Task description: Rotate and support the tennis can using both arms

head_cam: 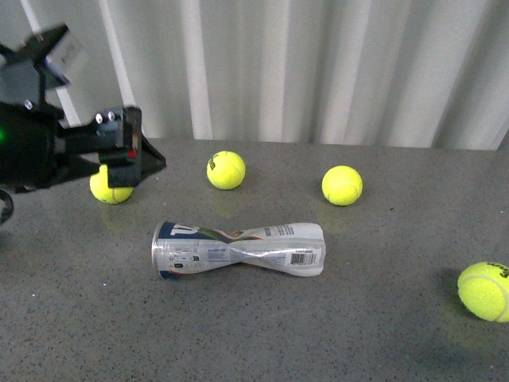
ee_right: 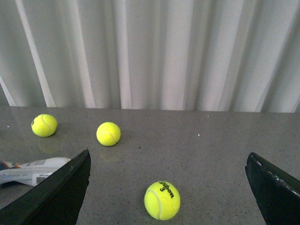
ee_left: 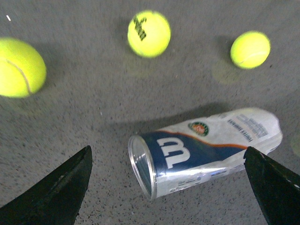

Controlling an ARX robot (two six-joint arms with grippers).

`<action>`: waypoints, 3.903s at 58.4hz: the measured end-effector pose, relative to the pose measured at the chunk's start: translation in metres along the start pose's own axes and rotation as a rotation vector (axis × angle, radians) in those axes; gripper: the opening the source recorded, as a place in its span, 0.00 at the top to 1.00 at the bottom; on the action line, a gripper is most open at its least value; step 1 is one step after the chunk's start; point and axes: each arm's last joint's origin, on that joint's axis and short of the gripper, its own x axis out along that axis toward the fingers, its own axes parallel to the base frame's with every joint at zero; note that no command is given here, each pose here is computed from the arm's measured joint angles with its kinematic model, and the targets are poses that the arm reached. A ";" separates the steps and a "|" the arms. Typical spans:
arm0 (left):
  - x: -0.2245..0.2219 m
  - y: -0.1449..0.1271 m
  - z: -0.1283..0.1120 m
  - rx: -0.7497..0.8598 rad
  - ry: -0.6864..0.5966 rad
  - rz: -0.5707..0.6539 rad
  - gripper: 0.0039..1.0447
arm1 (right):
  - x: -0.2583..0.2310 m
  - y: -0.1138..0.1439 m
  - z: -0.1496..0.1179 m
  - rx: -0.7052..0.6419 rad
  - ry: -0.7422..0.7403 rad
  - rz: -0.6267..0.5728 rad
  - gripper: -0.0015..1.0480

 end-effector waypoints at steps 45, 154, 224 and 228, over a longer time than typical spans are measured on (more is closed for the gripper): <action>0.067 0.034 -0.052 -0.304 0.099 -0.209 0.06 | 0.000 0.000 0.000 0.000 0.000 0.000 0.07; -0.030 -0.093 0.064 1.484 0.589 -0.485 0.97 | 0.000 0.000 0.000 0.000 0.000 0.000 0.07; 0.023 -0.098 0.071 1.509 0.693 -0.474 0.37 | 0.000 0.000 0.000 0.000 0.000 0.000 0.07; 0.022 -0.097 0.073 1.506 0.680 -0.475 0.27 | 0.000 0.000 0.000 0.000 0.000 0.000 0.07</action>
